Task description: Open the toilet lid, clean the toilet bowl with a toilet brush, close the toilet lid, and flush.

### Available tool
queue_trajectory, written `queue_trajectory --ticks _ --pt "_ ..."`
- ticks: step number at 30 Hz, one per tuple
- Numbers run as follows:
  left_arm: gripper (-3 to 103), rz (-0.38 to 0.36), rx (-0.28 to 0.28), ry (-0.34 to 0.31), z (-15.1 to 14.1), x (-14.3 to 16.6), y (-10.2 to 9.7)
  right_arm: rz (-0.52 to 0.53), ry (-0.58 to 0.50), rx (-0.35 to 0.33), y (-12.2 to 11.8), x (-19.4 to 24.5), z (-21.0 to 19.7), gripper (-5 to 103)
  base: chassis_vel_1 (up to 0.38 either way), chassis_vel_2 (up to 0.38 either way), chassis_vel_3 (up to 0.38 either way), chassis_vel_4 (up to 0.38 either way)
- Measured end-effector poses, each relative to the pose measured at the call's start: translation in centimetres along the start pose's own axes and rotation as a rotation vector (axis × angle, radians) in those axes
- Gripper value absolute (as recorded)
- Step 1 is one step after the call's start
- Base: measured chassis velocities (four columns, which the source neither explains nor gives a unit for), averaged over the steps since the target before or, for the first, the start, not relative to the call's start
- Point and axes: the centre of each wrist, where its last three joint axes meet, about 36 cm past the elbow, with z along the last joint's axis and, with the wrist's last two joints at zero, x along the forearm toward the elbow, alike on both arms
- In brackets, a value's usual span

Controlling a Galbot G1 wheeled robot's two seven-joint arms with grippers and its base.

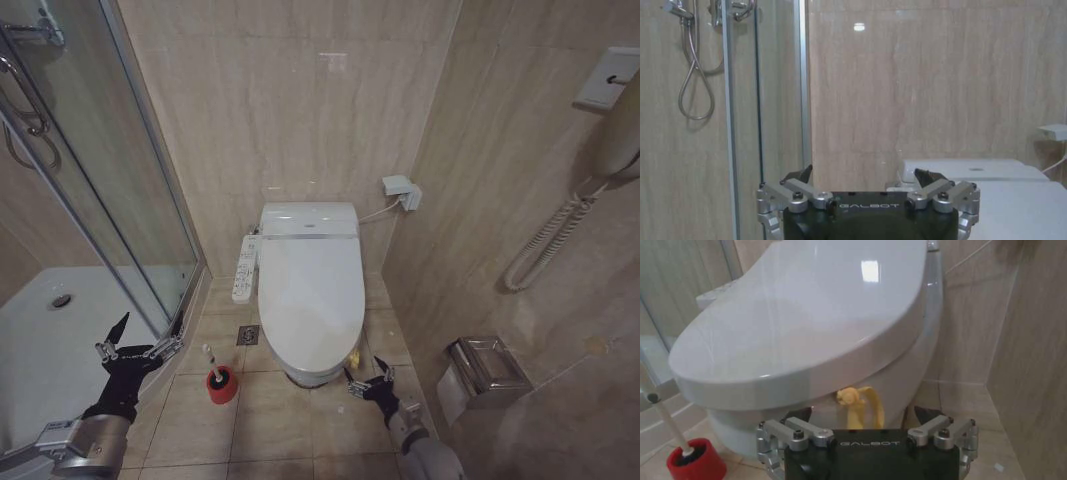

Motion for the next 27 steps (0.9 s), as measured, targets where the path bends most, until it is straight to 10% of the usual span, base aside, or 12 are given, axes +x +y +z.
queue_trajectory --ticks 24,25,27 --pt "100 0.0 0.0 0.0 0.0 0.0 0.0 0.04 -0.029 0.053 -0.2 -2.6 1.1 97 0.0 0.0 0.0 0.0" --pt "100 0.0 0.0 0.0 0.0 0.0 0.0 0.042 -0.03 0.056 -0.4 -2.5 1.1 78 0.0 0.0 0.0 0.0" --pt "100 0.0 0.0 0.0 0.0 0.0 0.0 0.046 -0.032 0.06 -0.7 -2.2 1.1 78 0.0 0.0 0.0 0.0"
